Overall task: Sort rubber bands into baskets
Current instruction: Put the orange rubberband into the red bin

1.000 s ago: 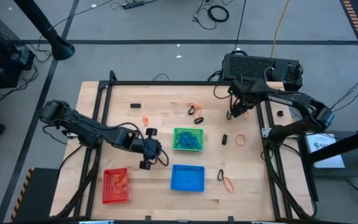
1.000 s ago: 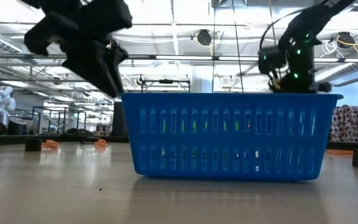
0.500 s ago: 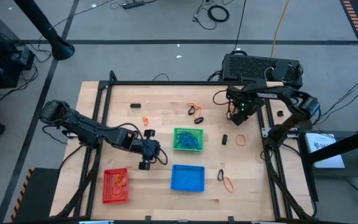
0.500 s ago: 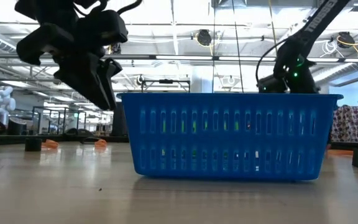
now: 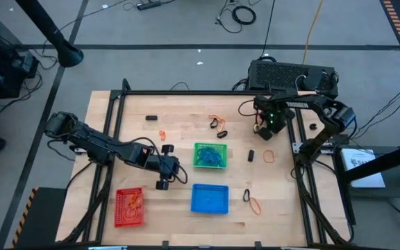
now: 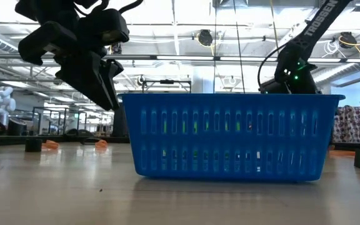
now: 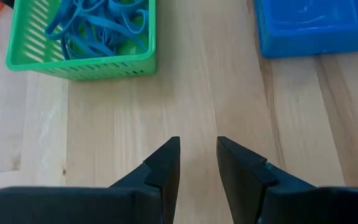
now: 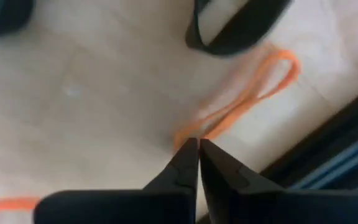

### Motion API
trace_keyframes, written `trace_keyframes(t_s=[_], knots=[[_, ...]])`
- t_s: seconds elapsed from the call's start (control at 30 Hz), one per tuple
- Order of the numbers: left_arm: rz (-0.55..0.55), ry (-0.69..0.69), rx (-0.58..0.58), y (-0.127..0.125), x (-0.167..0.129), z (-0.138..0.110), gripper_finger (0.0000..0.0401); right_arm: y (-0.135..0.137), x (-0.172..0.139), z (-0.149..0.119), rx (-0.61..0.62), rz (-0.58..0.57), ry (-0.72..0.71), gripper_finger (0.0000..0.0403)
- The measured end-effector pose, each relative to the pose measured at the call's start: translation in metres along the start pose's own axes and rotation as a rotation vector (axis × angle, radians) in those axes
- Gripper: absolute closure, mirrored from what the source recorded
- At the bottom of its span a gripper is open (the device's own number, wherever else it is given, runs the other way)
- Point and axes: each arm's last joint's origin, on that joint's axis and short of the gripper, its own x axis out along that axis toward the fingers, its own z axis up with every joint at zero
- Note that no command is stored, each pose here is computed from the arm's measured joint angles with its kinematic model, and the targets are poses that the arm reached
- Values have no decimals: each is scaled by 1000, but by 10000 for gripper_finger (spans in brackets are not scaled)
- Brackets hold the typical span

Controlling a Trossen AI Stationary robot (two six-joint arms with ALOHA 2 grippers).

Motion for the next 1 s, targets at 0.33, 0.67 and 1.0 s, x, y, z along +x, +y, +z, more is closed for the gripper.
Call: trace_keyframes(t_s=[0.33, 0.67, 1.0], knots=[[-2, -31, 4, 0, 0, 3, 287, 5, -39, -25, -57, 51, 3, 402], [-42, -167, -20, -2, -1, 16, 287, 14, -77, -61, -168, 361, -226, 402], [-53, -552, 36, -10, 17, 51, 287, 47, -107, -68, -458, 739, -507, 403]])
